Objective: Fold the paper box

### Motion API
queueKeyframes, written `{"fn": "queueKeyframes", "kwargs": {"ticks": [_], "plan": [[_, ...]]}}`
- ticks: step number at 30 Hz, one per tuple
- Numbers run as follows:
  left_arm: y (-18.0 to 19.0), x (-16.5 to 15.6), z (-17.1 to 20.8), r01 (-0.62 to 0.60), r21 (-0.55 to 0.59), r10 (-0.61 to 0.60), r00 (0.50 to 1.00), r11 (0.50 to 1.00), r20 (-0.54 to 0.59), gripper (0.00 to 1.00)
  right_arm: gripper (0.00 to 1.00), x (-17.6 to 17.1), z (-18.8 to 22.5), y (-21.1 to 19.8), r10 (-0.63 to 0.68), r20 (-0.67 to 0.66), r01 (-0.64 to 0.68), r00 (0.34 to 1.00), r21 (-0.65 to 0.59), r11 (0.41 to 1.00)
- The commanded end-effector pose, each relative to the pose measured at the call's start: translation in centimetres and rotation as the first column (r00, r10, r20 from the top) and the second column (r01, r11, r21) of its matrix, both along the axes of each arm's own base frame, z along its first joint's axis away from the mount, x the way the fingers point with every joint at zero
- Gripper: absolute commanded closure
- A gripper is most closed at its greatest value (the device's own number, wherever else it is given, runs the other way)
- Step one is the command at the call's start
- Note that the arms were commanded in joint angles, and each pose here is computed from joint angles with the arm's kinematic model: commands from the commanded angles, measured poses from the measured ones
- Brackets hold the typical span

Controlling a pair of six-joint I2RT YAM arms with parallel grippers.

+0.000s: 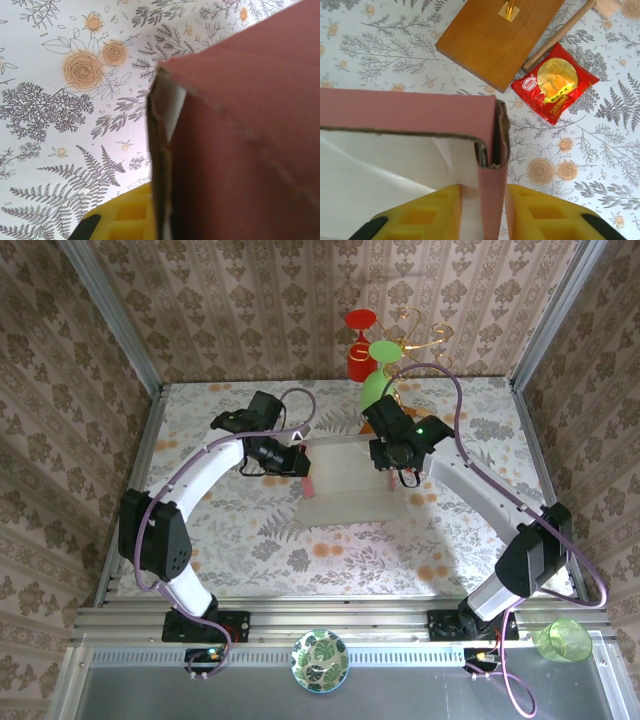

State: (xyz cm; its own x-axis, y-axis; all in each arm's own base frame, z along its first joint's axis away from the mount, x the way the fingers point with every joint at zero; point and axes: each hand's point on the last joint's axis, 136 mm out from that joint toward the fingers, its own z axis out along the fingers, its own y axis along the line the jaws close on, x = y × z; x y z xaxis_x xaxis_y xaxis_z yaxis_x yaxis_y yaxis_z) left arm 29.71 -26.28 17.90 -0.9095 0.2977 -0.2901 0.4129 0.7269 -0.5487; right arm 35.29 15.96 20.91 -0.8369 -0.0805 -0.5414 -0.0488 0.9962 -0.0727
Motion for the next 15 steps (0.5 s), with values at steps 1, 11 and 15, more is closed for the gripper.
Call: {"fn": "queueKeyframes", "kwargs": {"ticks": [1,11,15], "plan": [[0.0,-0.1,1.5,-0.009,-0.013,0.009,1.000,1.000,0.011,1.00,0.75,0.1,0.0,-1.4,-0.030,0.007,0.031,1.000,-0.105,0.994],[-0.3,0.1,1.7,-0.015,-0.024,0.015,1.000,1.000,0.007,1.00,1.00,-0.3,0.5,-3.1,-0.082,0.039,0.088,0.996,-0.220,0.971],[-0.4,0.1,1.7,-0.016,-0.023,0.016,1.000,1.000,0.007,1.00,1.00,-0.3,1.4,-3.5,-0.111,0.077,0.129,0.991,-0.315,0.940]]}}
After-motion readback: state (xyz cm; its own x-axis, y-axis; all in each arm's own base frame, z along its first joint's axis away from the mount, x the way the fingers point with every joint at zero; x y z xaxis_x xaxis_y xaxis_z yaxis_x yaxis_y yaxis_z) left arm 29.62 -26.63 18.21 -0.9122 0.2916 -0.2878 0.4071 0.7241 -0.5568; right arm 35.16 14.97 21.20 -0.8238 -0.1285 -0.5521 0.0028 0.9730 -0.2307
